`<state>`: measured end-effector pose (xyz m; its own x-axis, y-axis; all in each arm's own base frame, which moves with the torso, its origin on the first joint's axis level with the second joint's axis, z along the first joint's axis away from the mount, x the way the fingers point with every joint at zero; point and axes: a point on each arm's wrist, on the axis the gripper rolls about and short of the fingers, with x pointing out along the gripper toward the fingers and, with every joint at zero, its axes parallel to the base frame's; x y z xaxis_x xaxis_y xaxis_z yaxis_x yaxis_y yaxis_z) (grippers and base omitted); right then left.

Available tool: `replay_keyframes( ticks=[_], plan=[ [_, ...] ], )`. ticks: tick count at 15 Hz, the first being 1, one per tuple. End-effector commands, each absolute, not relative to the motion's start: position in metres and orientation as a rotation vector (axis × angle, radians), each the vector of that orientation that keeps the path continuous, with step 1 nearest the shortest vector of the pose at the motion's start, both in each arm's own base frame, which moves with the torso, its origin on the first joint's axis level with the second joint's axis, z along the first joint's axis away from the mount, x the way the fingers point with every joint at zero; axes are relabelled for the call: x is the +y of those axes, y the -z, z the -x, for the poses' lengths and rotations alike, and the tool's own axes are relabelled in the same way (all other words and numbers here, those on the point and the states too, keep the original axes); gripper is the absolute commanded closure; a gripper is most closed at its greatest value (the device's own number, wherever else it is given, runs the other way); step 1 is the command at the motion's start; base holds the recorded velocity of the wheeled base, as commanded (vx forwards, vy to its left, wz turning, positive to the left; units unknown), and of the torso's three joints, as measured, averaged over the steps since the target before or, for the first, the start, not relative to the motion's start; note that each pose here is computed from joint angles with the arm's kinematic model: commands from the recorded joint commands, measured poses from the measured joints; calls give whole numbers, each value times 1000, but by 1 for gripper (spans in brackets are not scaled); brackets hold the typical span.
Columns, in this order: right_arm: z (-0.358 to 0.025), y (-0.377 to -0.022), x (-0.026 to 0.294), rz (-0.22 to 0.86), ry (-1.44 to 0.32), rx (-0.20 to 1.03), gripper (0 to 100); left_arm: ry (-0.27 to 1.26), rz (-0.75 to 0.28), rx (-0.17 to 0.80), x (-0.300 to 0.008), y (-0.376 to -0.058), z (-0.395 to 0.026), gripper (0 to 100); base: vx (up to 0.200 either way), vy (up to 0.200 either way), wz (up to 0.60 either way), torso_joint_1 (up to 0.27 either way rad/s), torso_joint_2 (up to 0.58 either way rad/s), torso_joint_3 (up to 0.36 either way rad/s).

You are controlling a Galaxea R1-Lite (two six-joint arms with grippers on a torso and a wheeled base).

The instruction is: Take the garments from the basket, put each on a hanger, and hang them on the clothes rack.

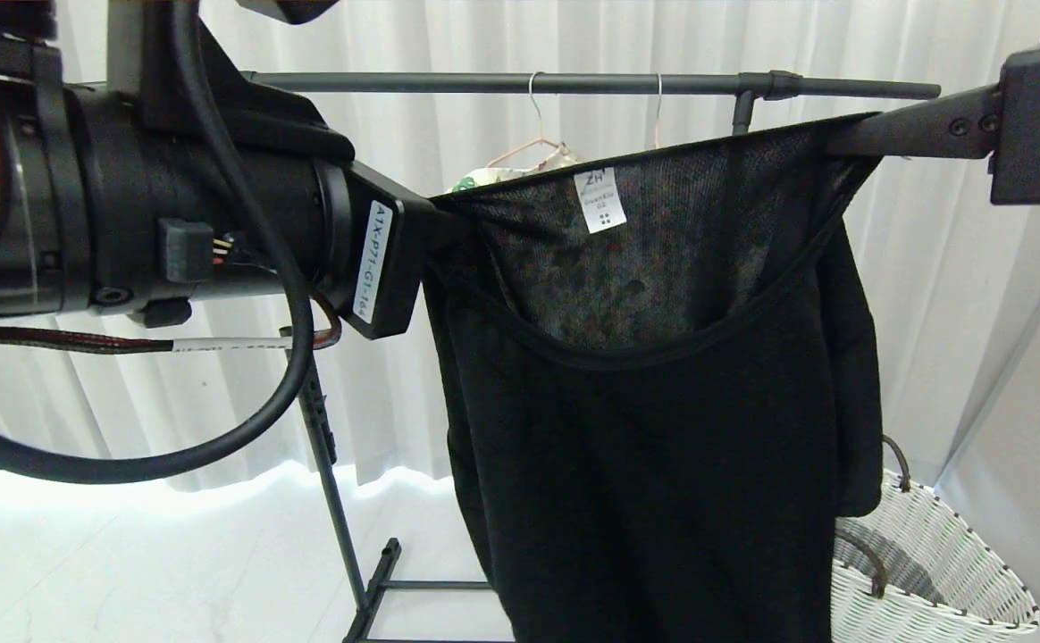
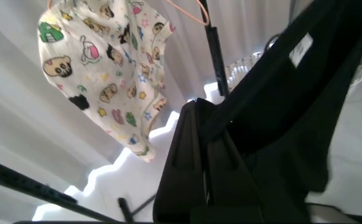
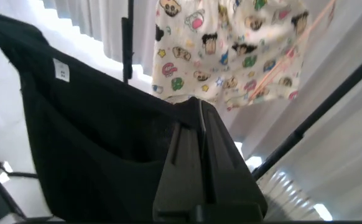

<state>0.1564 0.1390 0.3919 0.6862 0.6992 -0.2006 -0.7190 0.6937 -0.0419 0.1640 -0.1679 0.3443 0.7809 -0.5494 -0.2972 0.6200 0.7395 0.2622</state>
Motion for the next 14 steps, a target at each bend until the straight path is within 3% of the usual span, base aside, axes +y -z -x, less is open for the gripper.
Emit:
replay_keyframes(
  ticks=[1,4,8,14],
  plan=[
    [-161,-398,142,133,-802,155,100,649,-366,199,-169,-345,-162,100,0,0,0,0,0,0],
    [-144,-399,129,160,-828,178,100,638,-371,199,-173,-344,-163,100,0,0,0,0,0,0],
    [-83,-397,95,184,-1066,291,100,670,-345,157,-197,-348,-173,100,0,0,0,0,0,0],
    [-68,-379,112,247,-1229,363,100,687,-325,120,-215,-357,-183,100,0,0,0,0,0,0]
  ],
)
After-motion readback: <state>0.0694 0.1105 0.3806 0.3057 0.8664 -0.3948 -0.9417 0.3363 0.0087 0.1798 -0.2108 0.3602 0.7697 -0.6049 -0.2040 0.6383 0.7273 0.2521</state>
